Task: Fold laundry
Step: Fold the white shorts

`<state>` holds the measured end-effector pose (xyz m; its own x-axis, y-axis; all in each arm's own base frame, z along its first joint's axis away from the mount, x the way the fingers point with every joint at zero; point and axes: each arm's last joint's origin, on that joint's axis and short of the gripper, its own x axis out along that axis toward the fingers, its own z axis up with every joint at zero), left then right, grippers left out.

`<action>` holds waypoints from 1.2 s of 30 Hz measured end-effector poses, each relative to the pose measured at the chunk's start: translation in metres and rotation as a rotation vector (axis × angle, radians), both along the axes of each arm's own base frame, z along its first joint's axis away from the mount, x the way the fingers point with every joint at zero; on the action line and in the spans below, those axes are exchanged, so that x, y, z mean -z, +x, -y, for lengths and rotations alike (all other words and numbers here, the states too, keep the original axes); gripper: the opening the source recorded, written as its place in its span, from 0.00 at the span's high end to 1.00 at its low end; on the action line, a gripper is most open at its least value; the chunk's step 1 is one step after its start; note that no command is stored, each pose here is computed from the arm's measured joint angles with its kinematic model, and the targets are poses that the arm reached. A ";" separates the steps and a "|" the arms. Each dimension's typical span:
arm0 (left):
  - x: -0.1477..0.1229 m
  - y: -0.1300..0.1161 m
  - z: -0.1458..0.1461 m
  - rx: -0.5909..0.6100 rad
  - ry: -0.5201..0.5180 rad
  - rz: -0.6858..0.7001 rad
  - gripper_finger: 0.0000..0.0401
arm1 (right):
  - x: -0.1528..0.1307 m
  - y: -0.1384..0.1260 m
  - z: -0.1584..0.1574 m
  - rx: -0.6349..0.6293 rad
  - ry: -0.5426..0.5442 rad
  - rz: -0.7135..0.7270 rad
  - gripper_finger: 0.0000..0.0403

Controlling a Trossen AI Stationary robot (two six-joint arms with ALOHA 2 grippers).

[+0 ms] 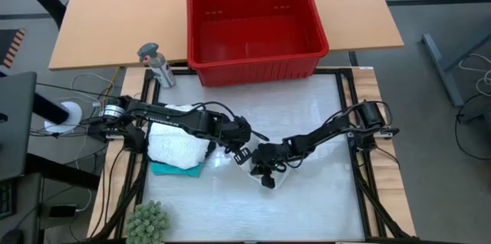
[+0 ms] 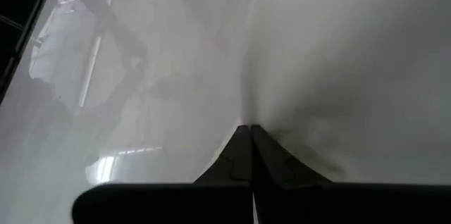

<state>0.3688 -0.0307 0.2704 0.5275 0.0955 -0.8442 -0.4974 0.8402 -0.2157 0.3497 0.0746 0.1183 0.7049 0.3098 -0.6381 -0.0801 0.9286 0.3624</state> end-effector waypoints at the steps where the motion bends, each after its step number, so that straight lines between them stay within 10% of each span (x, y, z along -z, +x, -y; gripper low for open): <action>1: 0.000 0.000 0.000 -0.003 0.004 0.001 1.00 | -0.006 -0.001 0.000 0.000 0.002 0.010 0.96; 21: -0.004 0.006 0.009 -0.012 -0.082 0.083 1.00 | -0.148 -0.107 0.007 0.111 -0.169 0.039 0.96; 36: -0.001 0.017 0.037 -0.025 -0.147 0.185 1.00 | -0.136 -0.119 -0.024 0.157 -0.237 -0.030 0.95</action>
<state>0.3856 -0.0678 0.2716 0.6737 -0.0064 -0.7390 -0.4580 0.7812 -0.4243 0.2305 0.0985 0.2543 0.7120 0.0384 -0.7011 0.0785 0.9879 0.1338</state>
